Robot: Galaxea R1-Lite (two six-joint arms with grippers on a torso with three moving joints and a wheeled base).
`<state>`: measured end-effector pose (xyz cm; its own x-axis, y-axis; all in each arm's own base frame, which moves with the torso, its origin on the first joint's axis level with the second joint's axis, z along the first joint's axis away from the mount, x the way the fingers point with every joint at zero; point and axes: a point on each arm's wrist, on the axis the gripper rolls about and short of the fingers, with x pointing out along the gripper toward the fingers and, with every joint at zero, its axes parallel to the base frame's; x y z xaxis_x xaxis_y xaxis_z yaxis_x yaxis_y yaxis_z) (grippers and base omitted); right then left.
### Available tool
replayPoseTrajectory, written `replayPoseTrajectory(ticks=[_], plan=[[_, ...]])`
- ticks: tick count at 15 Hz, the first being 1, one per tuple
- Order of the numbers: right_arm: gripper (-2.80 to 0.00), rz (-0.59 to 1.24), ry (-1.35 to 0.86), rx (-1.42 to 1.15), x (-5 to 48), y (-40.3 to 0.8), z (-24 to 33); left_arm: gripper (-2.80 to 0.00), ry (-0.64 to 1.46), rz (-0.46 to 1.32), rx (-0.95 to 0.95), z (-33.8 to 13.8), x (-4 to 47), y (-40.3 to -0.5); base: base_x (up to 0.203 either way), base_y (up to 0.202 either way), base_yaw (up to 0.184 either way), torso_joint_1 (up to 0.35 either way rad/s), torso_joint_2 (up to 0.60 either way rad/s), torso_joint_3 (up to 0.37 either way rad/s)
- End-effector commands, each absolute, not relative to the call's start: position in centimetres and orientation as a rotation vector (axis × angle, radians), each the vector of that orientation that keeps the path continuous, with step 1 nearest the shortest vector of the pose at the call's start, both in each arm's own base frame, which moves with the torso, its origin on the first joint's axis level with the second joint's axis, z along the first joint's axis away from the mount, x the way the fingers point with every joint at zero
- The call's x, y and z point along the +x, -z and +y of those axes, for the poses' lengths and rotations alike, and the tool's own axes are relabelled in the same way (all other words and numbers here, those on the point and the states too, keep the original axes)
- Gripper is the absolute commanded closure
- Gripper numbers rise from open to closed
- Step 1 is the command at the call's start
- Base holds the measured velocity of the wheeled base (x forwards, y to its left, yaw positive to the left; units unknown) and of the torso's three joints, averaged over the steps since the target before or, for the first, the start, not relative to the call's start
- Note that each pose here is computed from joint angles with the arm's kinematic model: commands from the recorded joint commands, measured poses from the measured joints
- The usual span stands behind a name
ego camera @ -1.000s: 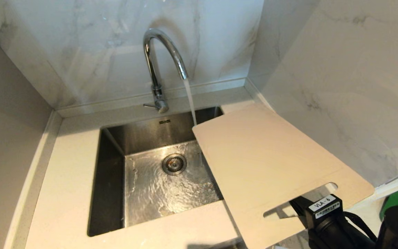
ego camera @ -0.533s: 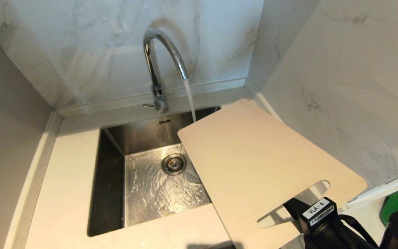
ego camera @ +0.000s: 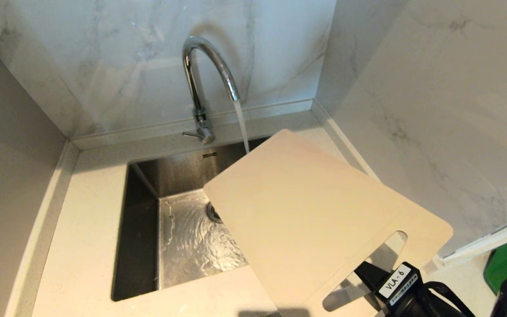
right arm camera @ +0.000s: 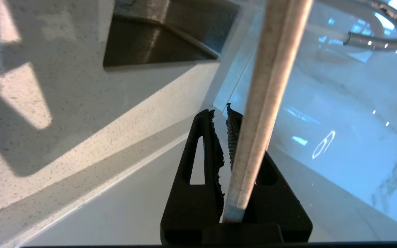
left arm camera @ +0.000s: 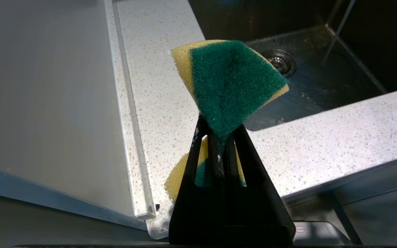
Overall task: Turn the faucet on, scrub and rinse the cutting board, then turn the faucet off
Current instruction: Pick up the cutting board
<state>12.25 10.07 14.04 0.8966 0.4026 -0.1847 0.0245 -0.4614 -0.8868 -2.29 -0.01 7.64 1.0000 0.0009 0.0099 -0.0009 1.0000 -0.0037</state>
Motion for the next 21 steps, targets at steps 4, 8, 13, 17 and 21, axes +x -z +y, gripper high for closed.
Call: replayPoseTrajectory(ticks=[4, 8, 13, 17, 21], plan=[[0.00, -0.347, -0.440, -2.081, 11.4, -13.9, 9.3, 0.00, -0.002, -0.012, -0.005, 0.0, -2.3, -7.6, 0.000, 0.000, 0.000, 0.000, 0.00, 0.000], [0.00, -0.397, -0.446, -2.115, 11.2, -14.0, 9.2, 0.00, -0.002, -0.012, -0.005, 0.0, -2.3, -7.6, 0.000, 0.000, 0.000, 0.000, 0.00, 0.000], [0.00, -0.428, -0.451, -2.099, 11.0, -14.2, 9.2, 0.00, -0.002, -0.012, -0.005, 0.0, -2.3, -7.6, 0.000, 0.000, 0.000, 0.000, 0.00, 0.000], [0.00, -0.492, -0.497, -2.073, 11.3, -14.3, 9.5, 0.00, -0.002, -0.012, -0.005, 0.0, -2.3, -7.6, 0.000, 0.000, 0.000, 0.000, 0.00, 0.000], [0.00, -0.565, -0.534, -2.029, 12.1, -14.2, 10.3, 0.00, -0.002, -0.012, -0.005, 0.0, -2.3, -7.6, 0.000, 0.000, 0.000, 0.000, 0.00, 0.000]])
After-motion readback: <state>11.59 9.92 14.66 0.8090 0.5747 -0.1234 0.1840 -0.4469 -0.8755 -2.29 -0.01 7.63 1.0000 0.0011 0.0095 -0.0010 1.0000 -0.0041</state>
